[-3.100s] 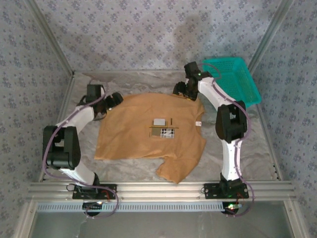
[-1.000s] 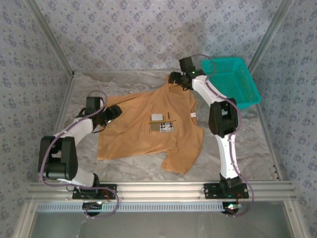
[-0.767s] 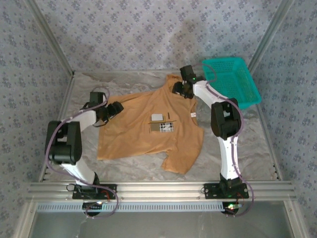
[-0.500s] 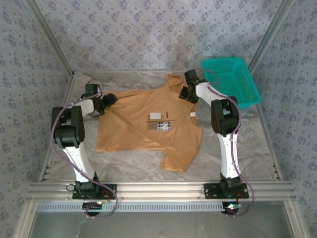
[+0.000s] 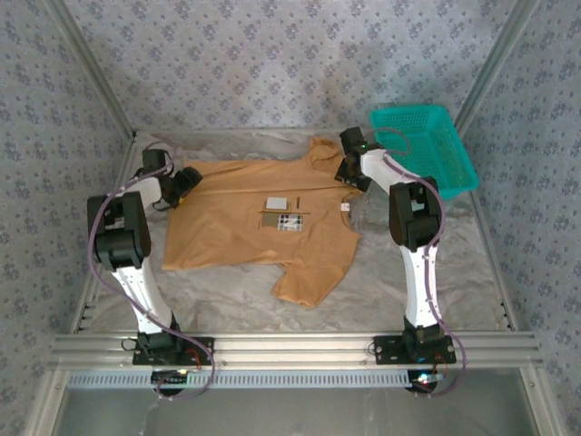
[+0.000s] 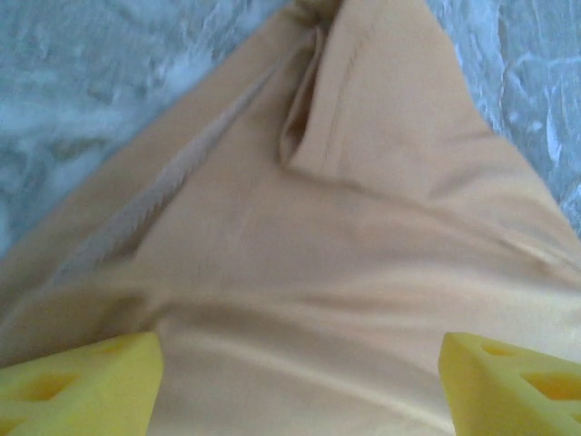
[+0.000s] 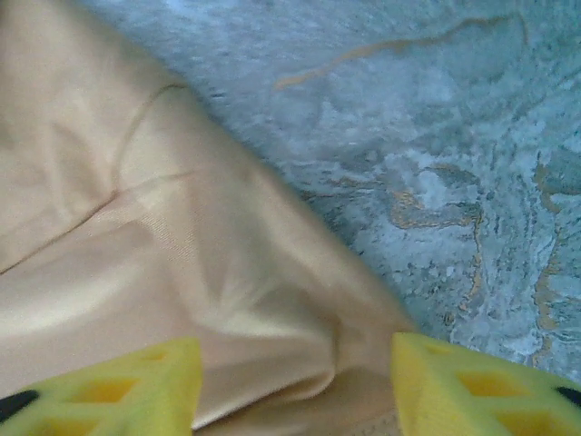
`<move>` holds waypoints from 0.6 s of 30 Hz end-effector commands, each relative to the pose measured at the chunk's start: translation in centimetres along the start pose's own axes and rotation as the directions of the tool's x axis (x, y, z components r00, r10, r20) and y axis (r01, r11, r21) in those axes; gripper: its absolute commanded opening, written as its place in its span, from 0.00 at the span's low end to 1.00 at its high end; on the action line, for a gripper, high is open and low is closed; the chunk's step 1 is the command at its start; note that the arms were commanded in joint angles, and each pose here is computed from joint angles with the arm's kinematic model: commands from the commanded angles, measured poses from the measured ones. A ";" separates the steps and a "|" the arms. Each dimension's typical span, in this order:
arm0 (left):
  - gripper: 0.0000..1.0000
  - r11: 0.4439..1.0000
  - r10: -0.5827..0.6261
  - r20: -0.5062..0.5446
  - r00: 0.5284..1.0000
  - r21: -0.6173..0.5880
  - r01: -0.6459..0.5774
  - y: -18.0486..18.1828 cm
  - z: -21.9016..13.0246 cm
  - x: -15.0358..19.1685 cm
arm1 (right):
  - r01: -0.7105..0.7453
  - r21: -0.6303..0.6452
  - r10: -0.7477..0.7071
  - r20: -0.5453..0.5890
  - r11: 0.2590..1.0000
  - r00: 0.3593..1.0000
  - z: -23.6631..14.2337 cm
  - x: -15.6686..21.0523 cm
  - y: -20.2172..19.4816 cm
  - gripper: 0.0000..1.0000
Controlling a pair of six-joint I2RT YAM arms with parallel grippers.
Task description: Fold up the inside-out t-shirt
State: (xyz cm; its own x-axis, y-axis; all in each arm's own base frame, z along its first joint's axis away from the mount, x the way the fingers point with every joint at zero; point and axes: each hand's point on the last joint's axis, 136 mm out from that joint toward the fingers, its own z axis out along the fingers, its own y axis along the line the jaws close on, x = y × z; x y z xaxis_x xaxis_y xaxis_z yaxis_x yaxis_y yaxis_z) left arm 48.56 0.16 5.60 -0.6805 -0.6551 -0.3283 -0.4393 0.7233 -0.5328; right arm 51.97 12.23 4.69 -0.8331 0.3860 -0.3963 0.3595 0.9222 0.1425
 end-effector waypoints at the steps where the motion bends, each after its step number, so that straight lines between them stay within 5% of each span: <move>1: 0.80 0.994 0.110 0.069 0.992 0.000 -0.110 -3.0 -4.6 0.2 | 0.078 -0.093 -0.073 0.064 0.993 0.995 -5.7 -1.3 3.3 0.68; 8: 0.81 0.990 0.121 0.041 0.992 0.062 -0.123 -2.3 -9.3 6.9 | 0.198 -0.165 -0.215 -0.091 0.966 0.972 -10.4 10.1 2.8 0.69; 13: 0.82 0.995 0.071 -0.023 0.997 0.071 -0.069 0.8 -8.8 10.8 | 0.291 -0.293 -0.358 -0.208 0.911 0.910 -12.8 20.8 2.7 0.51; 18: 0.82 0.991 -0.064 -0.076 0.995 0.113 0.073 3.4 -7.6 12.0 | 0.310 -0.309 -0.401 -0.302 0.899 0.865 -12.5 29.2 0.9 0.48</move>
State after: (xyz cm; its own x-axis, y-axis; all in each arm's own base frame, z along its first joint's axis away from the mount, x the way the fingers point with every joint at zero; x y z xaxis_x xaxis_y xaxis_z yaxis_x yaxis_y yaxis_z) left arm 33.67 -3.43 5.39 -0.7220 -0.6420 -0.2580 -0.4292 0.7081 -0.5608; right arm 24.70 23.81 5.23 -0.9859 -0.0587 -0.1565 -0.0955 0.9663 0.2392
